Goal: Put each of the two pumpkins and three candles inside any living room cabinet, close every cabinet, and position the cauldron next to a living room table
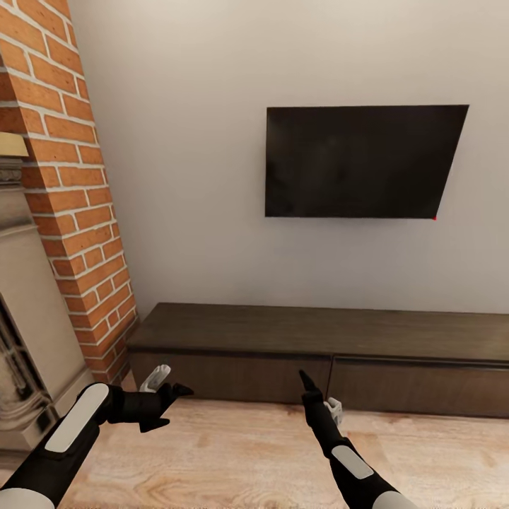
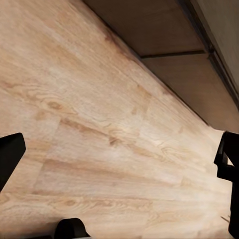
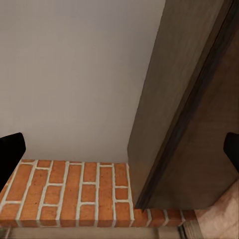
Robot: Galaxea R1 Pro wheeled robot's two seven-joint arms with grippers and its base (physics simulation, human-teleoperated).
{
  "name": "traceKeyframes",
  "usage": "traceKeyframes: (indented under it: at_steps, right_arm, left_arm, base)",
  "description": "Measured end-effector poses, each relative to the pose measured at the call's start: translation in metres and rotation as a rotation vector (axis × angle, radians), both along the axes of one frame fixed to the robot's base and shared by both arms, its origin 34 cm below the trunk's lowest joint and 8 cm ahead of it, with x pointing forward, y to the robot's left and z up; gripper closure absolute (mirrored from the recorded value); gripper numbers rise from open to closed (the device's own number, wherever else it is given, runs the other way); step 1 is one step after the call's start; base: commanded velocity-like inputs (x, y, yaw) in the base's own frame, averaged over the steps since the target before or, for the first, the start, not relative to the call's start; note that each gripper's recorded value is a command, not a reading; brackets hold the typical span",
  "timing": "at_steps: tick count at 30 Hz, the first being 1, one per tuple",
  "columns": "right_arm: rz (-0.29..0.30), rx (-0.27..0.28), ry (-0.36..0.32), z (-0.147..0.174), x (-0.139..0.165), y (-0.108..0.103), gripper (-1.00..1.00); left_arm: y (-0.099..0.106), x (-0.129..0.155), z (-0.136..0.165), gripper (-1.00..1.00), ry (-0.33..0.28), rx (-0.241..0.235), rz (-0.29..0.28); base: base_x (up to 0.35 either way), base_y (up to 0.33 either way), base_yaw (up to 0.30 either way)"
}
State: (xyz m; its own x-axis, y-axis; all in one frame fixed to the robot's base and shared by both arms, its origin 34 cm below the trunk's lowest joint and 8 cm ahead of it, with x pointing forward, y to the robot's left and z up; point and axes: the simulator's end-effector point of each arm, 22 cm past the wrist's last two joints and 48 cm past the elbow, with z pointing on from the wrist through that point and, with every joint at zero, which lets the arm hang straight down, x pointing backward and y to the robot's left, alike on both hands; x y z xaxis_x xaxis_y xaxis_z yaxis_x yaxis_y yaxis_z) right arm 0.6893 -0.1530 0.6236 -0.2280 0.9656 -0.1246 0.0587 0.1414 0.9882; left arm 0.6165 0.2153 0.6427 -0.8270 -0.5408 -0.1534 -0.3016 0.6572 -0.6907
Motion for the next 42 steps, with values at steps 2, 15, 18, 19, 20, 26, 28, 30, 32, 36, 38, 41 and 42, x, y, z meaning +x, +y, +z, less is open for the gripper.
traceKeyframes:
  at_steps: [2, 15, 18, 19, 20, 26, 28, 30, 32, 36, 38, 41, 42]
  right_arm:
    - [-0.003, -0.004, 0.004, -0.005, -0.001, -0.001, -1.00]
    - [-0.048, -0.039, 0.003, -0.032, -0.003, -0.011, -1.00]
    - [-0.061, -0.005, -0.032, -0.030, -0.003, -0.014, -1.00]
    - [-0.073, 0.012, -0.031, -0.031, -0.003, -0.016, -1.00]
    - [-0.086, 0.025, -0.027, -0.034, -0.003, -0.019, -1.00]
    - [-0.111, 0.034, 0.001, -0.054, -0.007, -0.024, -1.00]
    - [-0.111, 0.035, 0.020, -0.062, -0.008, -0.024, -1.00]
    - [-0.113, 0.041, 0.024, -0.067, -0.008, -0.025, -1.00]
    - [-0.114, 0.048, 0.025, -0.071, -0.009, -0.024, -1.00]
    - [-0.140, 0.092, 0.030, -0.078, -0.010, -0.028, -1.00]
    - [-0.156, 0.129, 0.034, -0.082, -0.010, -0.031, -1.00]
    - [-0.146, 0.189, 0.033, -0.086, -0.012, -0.028, -1.00]
    - [-0.136, 0.209, 0.024, -0.085, -0.012, -0.026, -1.00]
  left_arm:
    - [-0.001, -0.001, -0.004, -1.00, 0.000, 0.000, -0.001]
    - [0.001, -0.006, -0.031, -1.00, -0.001, 0.001, -0.001]
    - [0.000, -0.007, -0.038, -1.00, -0.001, 0.001, -0.002]
    - [0.000, -0.008, -0.040, -1.00, -0.001, 0.001, -0.003]
    - [0.000, -0.008, -0.042, -1.00, -0.001, 0.001, -0.003]
    - [-0.001, -0.011, -0.054, -1.00, -0.002, 0.001, -0.004]
    - [-0.002, -0.012, -0.058, -1.00, -0.002, 0.000, -0.005]
    - [-0.002, -0.013, -0.062, -1.00, -0.004, 0.000, -0.006]
    - [-0.002, -0.014, -0.066, -1.00, -0.005, -0.001, -0.007]
    - [-0.003, -0.015, -0.074, -1.00, -0.008, -0.002, -0.007]
    - [-0.003, -0.016, -0.078, -1.00, -0.008, -0.002, -0.008]
    - [-0.004, -0.018, -0.084, -1.00, -0.009, -0.003, -0.009]
    - [-0.004, -0.018, -0.087, -1.00, -0.008, -0.003, -0.009]
  base:
    - [0.000, 0.000, 0.000]
    - [0.000, 0.000, 0.000]
    - [0.000, 0.000, 0.000]
    - [0.000, 0.000, 0.000]
    - [0.000, 0.000, 0.000]
    - [0.000, 0.000, 0.000]
    - [0.000, 0.000, 0.000]
    - [0.000, 0.000, 0.000]
    - [0.000, 0.000, 0.000]
    - [0.000, 0.000, 0.000]
    - [0.000, 0.000, 0.000]
    - [0.000, 0.000, 0.000]
    - [0.000, 0.000, 0.000]
